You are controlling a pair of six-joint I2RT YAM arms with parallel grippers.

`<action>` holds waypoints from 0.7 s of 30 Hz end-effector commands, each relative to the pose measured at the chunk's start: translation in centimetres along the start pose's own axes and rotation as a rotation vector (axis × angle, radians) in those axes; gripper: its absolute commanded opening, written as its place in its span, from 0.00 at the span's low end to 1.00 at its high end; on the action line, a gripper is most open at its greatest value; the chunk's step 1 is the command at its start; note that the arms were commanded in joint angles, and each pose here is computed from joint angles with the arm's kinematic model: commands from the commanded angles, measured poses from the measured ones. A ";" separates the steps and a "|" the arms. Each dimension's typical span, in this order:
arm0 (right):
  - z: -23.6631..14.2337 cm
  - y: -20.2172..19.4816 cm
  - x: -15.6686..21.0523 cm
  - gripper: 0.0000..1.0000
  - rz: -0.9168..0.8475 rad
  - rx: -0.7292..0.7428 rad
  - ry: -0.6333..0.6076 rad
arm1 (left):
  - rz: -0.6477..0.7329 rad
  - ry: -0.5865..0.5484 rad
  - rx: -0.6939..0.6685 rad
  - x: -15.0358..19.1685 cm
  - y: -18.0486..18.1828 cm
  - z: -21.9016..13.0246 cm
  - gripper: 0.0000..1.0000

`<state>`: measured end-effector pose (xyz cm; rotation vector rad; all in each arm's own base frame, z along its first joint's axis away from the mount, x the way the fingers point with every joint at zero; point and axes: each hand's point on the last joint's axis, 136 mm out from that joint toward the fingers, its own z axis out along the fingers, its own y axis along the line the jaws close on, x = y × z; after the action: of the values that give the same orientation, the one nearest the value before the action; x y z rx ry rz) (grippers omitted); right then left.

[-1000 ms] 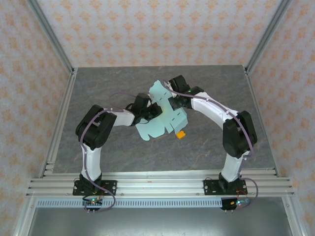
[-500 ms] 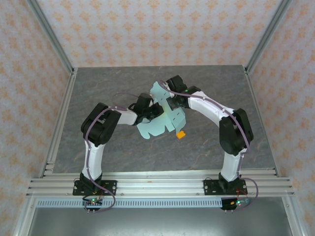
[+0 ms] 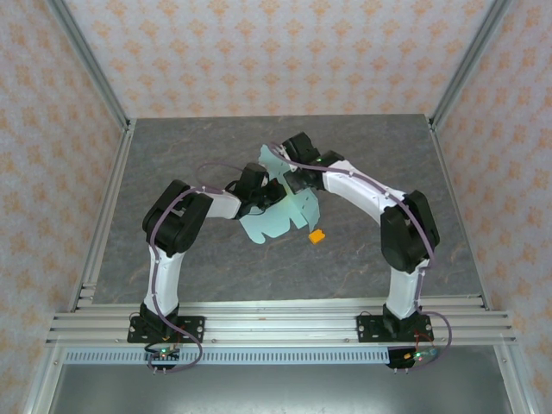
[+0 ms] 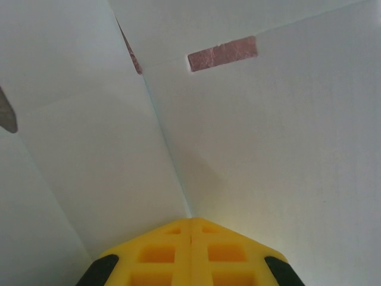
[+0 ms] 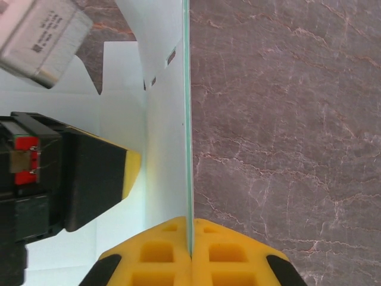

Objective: Fold the paper box

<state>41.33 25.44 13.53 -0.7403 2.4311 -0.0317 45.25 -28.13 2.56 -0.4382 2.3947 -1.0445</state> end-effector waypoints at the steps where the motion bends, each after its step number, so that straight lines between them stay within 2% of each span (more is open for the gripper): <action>1: 0.2 2.8 -0.7 0.00 -0.065 -0.007 0.000 | -0.042 0.048 -0.121 2.4 4.0 1.2 0.02; 8: 1.0 2.2 0.2 0.00 -0.121 0.131 0.040 | -0.066 0.028 -0.074 2.2 3.5 0.8 0.04; 21: -0.3 0.0 -2.4 0.00 -0.240 0.260 -0.045 | -0.098 -0.015 -0.025 0.4 2.3 -4.1 0.23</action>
<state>41.60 26.66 13.82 -0.8902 2.3082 -0.3263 43.79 -25.91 3.65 -0.5190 2.3428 -1.0835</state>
